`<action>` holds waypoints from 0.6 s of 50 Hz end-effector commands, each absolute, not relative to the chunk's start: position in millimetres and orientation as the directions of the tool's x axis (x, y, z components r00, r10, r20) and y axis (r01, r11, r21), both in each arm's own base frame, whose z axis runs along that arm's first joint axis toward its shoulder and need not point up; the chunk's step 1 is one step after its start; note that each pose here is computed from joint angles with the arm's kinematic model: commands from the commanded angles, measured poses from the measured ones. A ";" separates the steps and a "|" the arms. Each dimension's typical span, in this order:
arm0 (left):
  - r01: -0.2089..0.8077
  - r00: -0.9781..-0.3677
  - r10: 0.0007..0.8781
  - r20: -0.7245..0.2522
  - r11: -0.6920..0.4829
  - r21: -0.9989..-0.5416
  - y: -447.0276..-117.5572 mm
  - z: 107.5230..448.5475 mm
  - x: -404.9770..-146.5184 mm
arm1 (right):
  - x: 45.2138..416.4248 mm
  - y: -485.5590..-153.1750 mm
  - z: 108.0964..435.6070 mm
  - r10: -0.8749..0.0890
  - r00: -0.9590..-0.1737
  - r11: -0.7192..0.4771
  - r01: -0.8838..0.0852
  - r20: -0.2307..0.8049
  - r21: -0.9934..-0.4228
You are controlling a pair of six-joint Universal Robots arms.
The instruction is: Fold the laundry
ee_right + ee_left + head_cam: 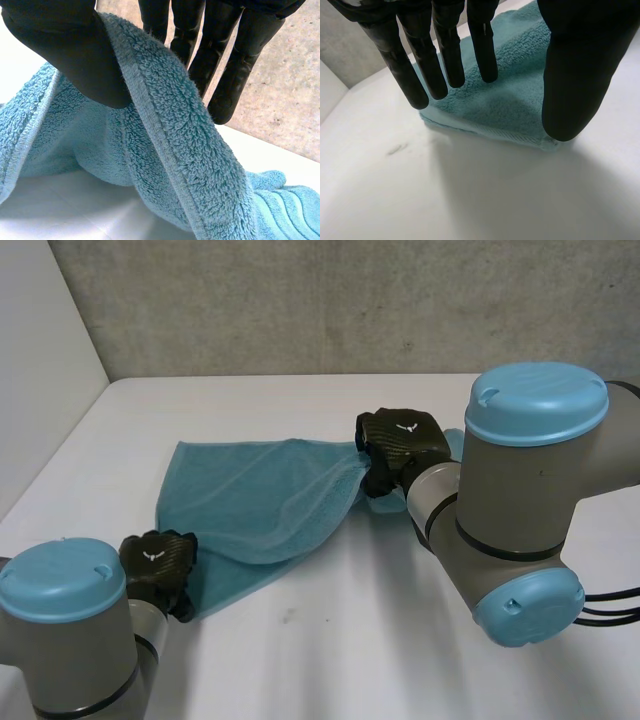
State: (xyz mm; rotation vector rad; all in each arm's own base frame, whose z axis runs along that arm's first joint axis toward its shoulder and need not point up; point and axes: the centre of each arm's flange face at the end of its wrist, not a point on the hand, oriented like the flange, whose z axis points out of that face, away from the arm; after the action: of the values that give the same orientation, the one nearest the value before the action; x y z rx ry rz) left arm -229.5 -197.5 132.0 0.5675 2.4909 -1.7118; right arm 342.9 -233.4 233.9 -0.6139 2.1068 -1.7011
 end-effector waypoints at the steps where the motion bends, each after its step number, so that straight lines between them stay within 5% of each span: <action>1: 0.341 -0.923 0.298 -0.244 0.338 -0.877 -199.5 122.1 -230.9 | 342.3 -233.2 231.9 -0.542 -0.840 0.184 -0.109 -0.008 -0.977; 30: 0.339 -0.926 0.286 -0.246 0.345 -0.875 -223.9 108.8 -239.5 | 340.7 -231.7 223.6 -0.547 -0.837 0.201 -0.122 -0.008 -0.972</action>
State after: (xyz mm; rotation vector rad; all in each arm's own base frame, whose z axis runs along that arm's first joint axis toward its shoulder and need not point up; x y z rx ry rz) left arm -238.9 -217.6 109.4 0.6041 2.5404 -1.6626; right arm 340.8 -232.3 224.9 -0.6246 2.1271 -1.6779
